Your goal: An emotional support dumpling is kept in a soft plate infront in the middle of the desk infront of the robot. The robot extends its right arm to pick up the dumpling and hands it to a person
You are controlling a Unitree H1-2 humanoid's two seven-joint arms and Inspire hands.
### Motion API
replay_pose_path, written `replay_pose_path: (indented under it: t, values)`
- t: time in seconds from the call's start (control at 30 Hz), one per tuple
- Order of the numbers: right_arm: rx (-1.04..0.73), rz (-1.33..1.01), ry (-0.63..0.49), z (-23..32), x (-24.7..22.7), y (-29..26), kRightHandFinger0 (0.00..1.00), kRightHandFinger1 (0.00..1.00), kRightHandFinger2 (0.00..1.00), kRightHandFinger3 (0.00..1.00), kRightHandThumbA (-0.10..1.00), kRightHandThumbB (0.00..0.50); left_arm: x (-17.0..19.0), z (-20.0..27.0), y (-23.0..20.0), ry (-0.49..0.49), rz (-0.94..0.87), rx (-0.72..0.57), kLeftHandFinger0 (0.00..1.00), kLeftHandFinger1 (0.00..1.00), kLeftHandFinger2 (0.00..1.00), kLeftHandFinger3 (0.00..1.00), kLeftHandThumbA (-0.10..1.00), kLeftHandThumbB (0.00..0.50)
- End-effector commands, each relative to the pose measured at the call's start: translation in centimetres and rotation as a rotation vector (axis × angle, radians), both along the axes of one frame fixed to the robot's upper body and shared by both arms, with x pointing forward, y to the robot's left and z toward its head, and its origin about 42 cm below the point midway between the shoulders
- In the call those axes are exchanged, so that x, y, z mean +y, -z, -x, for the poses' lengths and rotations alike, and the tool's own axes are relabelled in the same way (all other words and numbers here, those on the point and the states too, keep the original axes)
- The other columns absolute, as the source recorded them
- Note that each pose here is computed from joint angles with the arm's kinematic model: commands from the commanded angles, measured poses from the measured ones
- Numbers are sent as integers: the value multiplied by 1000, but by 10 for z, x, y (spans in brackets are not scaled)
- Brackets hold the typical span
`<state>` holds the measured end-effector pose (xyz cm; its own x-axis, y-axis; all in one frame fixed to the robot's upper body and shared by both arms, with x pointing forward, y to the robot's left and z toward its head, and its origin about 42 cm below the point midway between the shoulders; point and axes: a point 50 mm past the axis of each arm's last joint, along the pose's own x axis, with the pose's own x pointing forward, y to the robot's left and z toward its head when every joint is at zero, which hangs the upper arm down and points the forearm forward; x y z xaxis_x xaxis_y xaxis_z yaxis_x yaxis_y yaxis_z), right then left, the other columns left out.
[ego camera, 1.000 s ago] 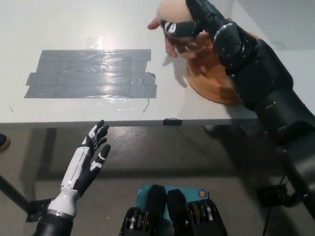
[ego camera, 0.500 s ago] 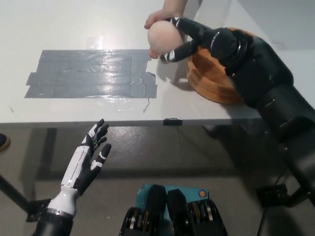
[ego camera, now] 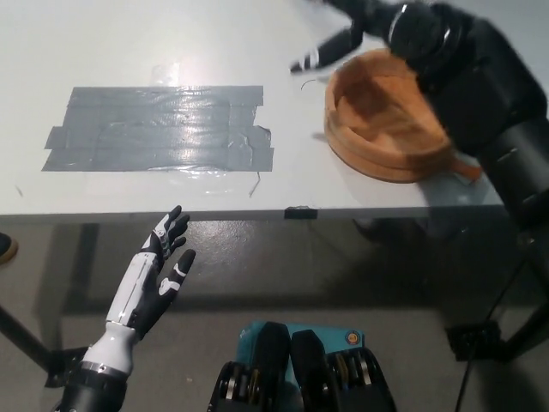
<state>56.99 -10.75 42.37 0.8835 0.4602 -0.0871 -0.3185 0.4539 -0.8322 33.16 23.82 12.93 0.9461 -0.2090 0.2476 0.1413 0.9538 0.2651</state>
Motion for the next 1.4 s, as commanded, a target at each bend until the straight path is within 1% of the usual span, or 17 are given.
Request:
replay_pose_path:
  t: [0.0, 0.1, 0.17, 0.27, 0.33, 0.37, 0.47, 0.5, 0.6, 0.77, 0.83, 1.0, 1.07, 1.17, 1.27, 1.3, 1.37]
  values:
    - [-176, -158, -43, 20, -8, -83, 1000, 1000, 1000, 1000, 860, 500, -2, -5, -13, 27, 1, -40, 1000, 1000, 1000, 1000, 812, 342]
    - [-295, -247, -76, 54, -22, -111, 1000, 1000, 1000, 1000, 901, 500, -3, -7, -16, 39, 8, -59, 1000, 1000, 1000, 1000, 809, 315]
    - [-398, -263, -134, 87, -35, -121, 1000, 1000, 1000, 1000, 945, 489, -2, -9, -19, 51, 19, -68, 1000, 1000, 1000, 1000, 797, 299]
    - [-458, -327, -201, 139, -53, -111, 1000, 1000, 1000, 1000, 944, 475, -1, -12, -21, 49, 3, -65, 1000, 1000, 1000, 1000, 804, 304]
    - [-504, -349, -228, 171, -65, -87, 1000, 1000, 1000, 1000, 995, 467, 0, -11, -21, 45, 0, -73, 1000, 1000, 1000, 1000, 808, 297]
    - [-503, -361, -238, 179, -68, -81, 1000, 1000, 1000, 1000, 994, 446, 0, -11, -20, 44, 0, -73, 1000, 1000, 1000, 1000, 809, 298]
    - [-452, -391, -272, 218, -82, -44, 1000, 1000, 1000, 1000, 1000, 423, -1, -10, -17, 46, 4, -68, 1000, 1000, 1000, 1000, 811, 298]
    - [-422, -419, -299, 231, -86, -26, 1000, 1000, 1000, 1000, 1000, 402, -2, -9, -15, 45, 2, -62, 1000, 1000, 1000, 1000, 809, 297]
    - [-350, -495, -340, 257, -88, 9, 1000, 1000, 1000, 1000, 1000, 407, -2, -6, -11, 41, -2, -50, 1000, 1000, 1000, 1000, 804, 296]
    - [-297, -545, -332, 284, -87, 44, 1000, 1000, 1000, 1000, 1000, 389, -4, -4, -7, 32, 1, -41, 1000, 1000, 1000, 1000, 808, 313]
    - [-258, -580, -337, 290, -87, 66, 1000, 1000, 1000, 1000, 1000, 398, -3, -4, -6, 27, 1, -38, 1000, 1000, 1000, 1000, 808, 314]
    - [-101, -665, -237, 291, -97, 133, 1000, 1000, 1000, 1000, 1000, 346, -3, 3, 1, 30, -1, -20, 1000, 1000, 1000, 1000, 815, 321]
    - [-29, -713, -198, 284, -102, 162, 1000, 1000, 1000, 1000, 1000, 342, -3, 7, 3, 31, -4, -15, 1000, 1000, 1000, 1000, 811, 317]
    - [16, -726, -127, 276, -108, 195, 1000, 1000, 1000, 1000, 1000, 334, -3, 10, 6, 36, -3, -7, 1000, 1000, 1000, 1000, 803, 311]
    - [98, -762, -45, 266, -113, 232, 1000, 1000, 1000, 1000, 1000, 301, -4, 12, 10, 37, -3, -6, 1000, 1000, 1000, 1000, 802, 322]
    - [104, -768, -30, 263, -114, 239, 1000, 1000, 1000, 1000, 1000, 282, -4, 12, 10, 36, -5, -5, 1000, 1000, 1000, 1000, 803, 324]
    - [115, -766, -18, 261, -115, 247, 1000, 1000, 1000, 1000, 1000, 269, -4, 14, 11, 34, -6, -1, 999, 1000, 1000, 1000, 805, 331]
